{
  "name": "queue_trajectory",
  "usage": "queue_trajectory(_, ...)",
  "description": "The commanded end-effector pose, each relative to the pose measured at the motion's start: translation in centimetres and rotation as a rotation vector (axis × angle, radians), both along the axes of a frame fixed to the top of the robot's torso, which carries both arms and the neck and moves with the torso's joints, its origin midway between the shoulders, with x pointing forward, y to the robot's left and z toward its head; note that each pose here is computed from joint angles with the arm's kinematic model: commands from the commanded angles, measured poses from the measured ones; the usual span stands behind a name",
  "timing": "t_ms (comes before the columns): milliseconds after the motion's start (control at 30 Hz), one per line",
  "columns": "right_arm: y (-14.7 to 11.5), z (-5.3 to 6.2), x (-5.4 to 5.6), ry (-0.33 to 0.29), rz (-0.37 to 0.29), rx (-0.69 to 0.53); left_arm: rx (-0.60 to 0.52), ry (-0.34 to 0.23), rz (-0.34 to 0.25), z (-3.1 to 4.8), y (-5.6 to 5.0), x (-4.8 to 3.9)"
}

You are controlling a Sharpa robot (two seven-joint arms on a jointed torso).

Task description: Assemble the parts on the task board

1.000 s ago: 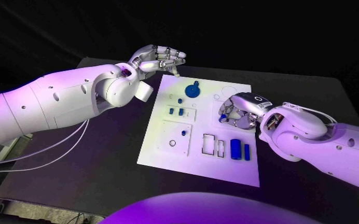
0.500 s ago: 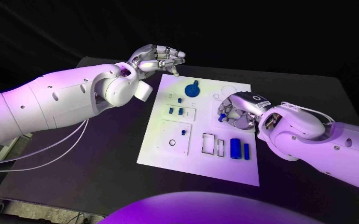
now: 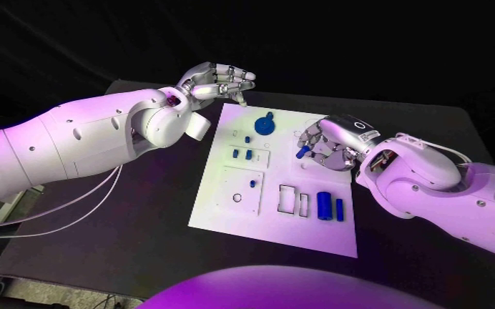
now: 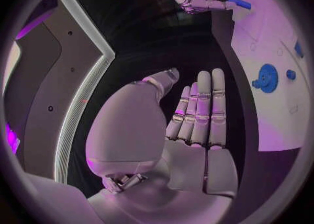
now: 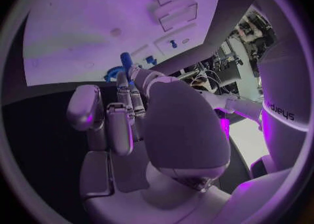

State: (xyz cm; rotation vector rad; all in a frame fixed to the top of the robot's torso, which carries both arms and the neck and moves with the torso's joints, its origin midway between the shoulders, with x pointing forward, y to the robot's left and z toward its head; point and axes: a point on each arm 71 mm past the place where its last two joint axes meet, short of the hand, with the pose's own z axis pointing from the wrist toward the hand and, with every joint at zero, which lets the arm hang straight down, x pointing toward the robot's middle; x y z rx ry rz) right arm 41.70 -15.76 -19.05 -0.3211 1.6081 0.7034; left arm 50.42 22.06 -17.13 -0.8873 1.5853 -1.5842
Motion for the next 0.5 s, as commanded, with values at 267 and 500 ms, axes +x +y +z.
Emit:
queue_trajectory(267, 1.6, 2.6, -1.1, -0.025, 0.047, 0.079, -0.012, 0.0, -0.021, 0.06, -0.4, -0.01)
queue_trajectory(500, 5.5, 1.8, -2.8, -0.008, 0.154, 0.113, -0.013, -0.001, -0.022, 0.03, -0.6, 0.07)
